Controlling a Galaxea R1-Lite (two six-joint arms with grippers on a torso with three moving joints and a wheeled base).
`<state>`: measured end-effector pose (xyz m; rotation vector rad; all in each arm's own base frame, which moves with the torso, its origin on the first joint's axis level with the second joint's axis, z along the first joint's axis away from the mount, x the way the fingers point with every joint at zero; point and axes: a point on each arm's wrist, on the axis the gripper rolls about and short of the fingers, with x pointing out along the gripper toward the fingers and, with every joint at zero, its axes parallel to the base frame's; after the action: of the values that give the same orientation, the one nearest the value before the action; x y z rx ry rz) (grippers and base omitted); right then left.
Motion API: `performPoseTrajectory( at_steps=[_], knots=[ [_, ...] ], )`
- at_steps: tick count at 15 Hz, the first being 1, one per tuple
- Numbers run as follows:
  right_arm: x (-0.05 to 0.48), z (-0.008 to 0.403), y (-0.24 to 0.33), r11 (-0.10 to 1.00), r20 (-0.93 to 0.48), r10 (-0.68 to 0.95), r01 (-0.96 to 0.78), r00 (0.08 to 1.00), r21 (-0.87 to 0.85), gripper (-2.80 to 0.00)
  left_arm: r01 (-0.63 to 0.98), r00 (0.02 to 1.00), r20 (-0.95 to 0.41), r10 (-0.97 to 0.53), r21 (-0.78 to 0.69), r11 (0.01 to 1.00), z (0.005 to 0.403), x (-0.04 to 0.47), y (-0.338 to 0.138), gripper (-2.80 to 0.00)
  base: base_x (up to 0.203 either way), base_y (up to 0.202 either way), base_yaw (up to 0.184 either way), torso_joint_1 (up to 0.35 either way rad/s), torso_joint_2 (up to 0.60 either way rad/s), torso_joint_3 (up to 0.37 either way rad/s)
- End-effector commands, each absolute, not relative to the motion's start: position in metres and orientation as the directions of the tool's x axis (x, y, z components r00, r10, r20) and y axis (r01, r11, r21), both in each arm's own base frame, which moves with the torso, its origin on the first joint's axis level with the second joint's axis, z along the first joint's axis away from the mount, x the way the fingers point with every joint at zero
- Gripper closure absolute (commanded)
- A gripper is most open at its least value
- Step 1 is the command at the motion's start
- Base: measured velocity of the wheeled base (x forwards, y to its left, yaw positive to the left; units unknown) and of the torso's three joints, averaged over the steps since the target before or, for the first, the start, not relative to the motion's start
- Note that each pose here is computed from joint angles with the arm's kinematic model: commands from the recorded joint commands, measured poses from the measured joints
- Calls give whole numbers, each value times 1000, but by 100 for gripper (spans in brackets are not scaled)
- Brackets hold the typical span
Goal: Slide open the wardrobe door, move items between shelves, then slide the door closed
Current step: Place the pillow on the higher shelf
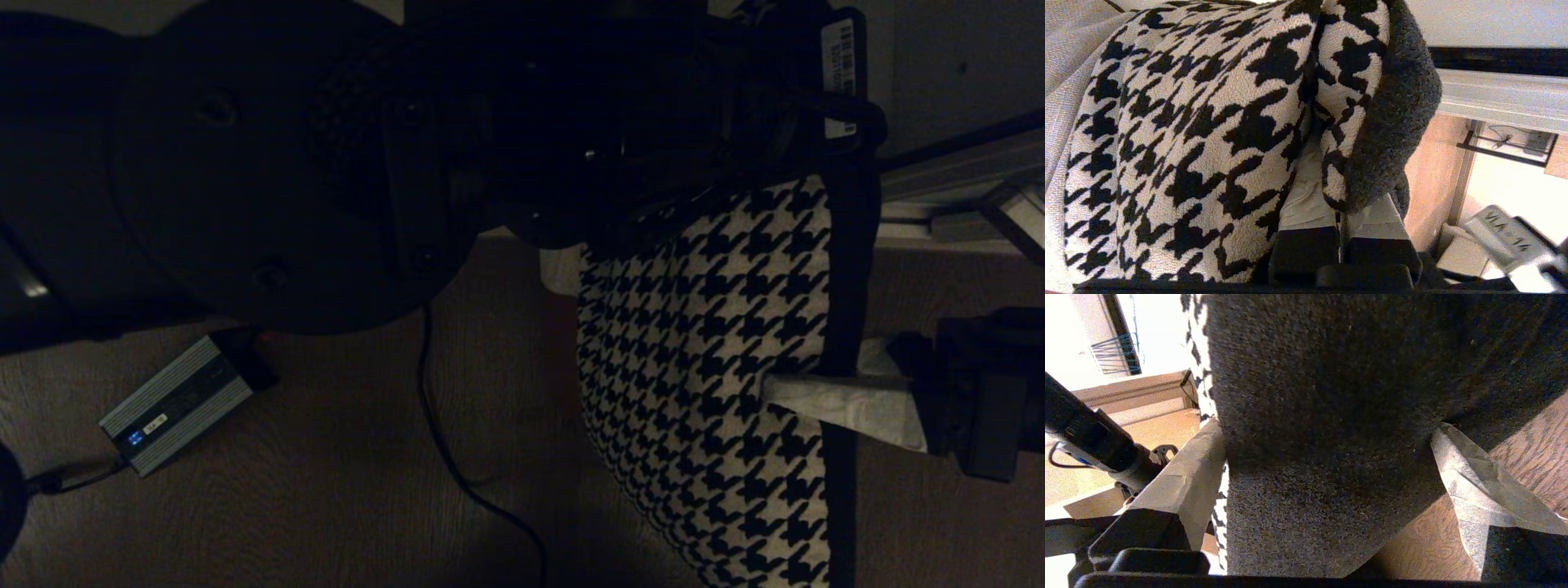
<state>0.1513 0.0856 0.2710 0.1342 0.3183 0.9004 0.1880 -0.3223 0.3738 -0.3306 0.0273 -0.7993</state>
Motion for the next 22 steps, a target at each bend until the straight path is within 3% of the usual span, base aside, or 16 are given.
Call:
performPoseTrajectory(
  at_steps=[1,2,11,17,22],
  knots=[
    [160,264,90,619,-250,784,-739,568,265,-280,699,701,111,-705,-306,647,377,187,-319,0,0,0,0,0,0,0],
    [163,261,92,624,-261,780,-733,568,269,0,700,700,116,-704,-307,645,379,186,-318,0,0,0,0,0,0,0],
    [147,278,85,608,-189,794,-741,578,285,0,696,703,111,-702,-308,649,381,183,-315,0,0,0,0,0,0,0],
    [95,308,71,499,-54,857,-798,512,337,0,693,700,69,-711,-305,653,391,169,-296,0,0,0,0,0,0,0],
    [85,316,65,479,-48,859,-765,510,431,0,690,698,33,-716,-299,659,383,164,-293,0,0,0,0,0,0,0]
  ],
)
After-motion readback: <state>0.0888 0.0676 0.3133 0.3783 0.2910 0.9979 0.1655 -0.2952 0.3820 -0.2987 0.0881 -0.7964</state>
